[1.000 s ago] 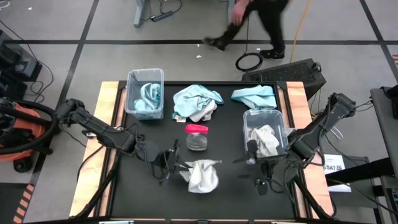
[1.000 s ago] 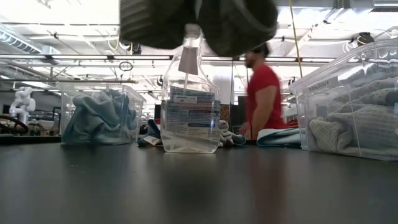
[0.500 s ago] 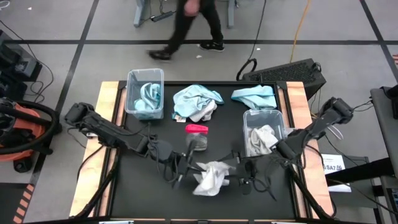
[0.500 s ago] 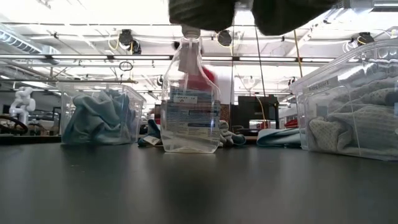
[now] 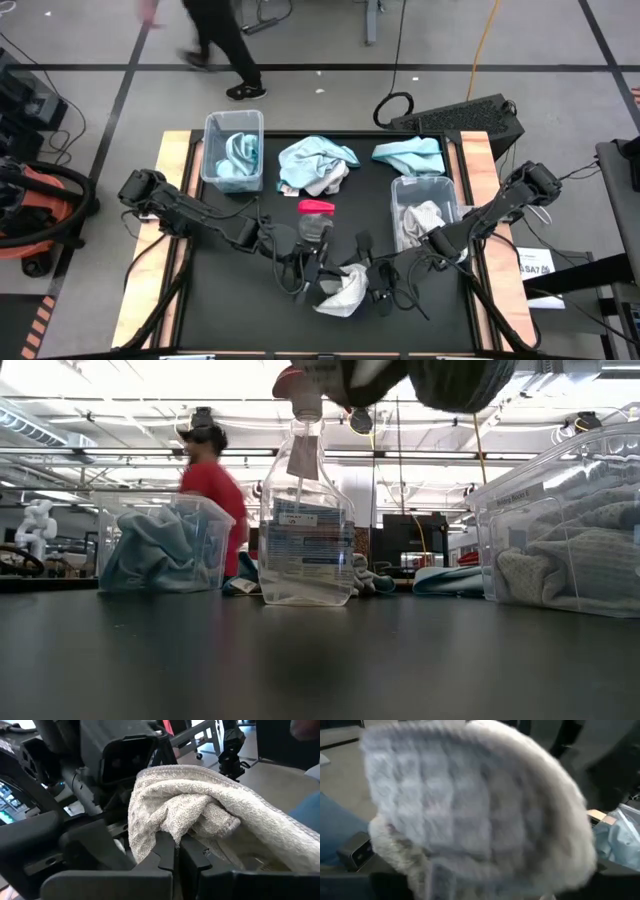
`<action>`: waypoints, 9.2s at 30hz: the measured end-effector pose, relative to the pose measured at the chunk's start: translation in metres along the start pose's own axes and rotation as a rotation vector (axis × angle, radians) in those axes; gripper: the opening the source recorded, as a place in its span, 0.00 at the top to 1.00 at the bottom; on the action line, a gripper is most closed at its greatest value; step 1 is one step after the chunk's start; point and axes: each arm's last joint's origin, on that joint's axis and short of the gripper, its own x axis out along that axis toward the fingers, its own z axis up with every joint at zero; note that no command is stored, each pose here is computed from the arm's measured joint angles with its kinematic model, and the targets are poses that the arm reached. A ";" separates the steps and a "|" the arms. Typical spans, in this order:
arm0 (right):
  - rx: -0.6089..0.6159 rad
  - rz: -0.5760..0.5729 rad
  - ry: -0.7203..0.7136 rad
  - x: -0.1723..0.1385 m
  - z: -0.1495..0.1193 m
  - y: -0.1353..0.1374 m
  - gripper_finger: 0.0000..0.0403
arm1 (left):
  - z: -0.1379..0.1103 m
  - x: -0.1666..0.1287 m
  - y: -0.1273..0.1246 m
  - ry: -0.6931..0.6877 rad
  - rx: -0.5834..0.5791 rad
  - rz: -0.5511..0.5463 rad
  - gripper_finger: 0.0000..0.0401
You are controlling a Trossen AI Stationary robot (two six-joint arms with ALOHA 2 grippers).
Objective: Sort microfiber towel by color & place in baskets
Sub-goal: Put the bottom gray towel into the right transparent bin, then put the left blue towel into the left transparent bin
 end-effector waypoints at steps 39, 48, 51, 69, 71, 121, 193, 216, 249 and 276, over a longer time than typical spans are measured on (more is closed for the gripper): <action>0.081 -0.237 0.266 -0.113 -0.004 -0.027 0.96 | -0.020 -0.006 0.003 0.312 -0.014 0.210 0.36; 0.135 -0.281 0.299 -0.156 -0.012 -0.044 0.96 | -0.026 -0.007 0.000 0.371 -0.053 0.190 0.36; 0.148 -0.279 0.315 -0.168 -0.015 -0.048 0.96 | -0.028 -0.008 -0.001 0.401 -0.073 0.180 0.36; 0.312 -0.319 0.598 -0.203 -0.049 -0.055 0.96 | -0.048 -0.019 -0.012 0.620 -0.249 0.093 0.36; 0.321 -0.321 0.602 -0.203 -0.050 -0.055 0.96 | -0.050 -0.020 -0.014 0.649 -0.261 0.087 0.36; 0.495 -0.307 0.950 -0.147 -0.118 -0.028 0.93 | -0.078 -0.073 0.003 1.156 -0.248 0.217 0.36; 0.605 -0.116 0.752 -0.166 -0.038 -0.052 0.42 | -0.219 -0.154 0.172 1.033 -0.635 0.344 0.36; 0.570 -0.154 0.738 -0.166 -0.038 -0.053 0.42 | -0.217 -0.166 0.174 1.043 -0.619 0.299 0.99; 0.560 -0.174 0.710 -0.165 -0.037 -0.054 0.42 | 0.036 -0.290 0.158 0.472 -0.135 1.076 1.00; 0.544 -0.185 0.702 -0.165 -0.037 -0.054 0.42 | 0.087 -0.353 0.120 0.466 -0.015 1.388 1.00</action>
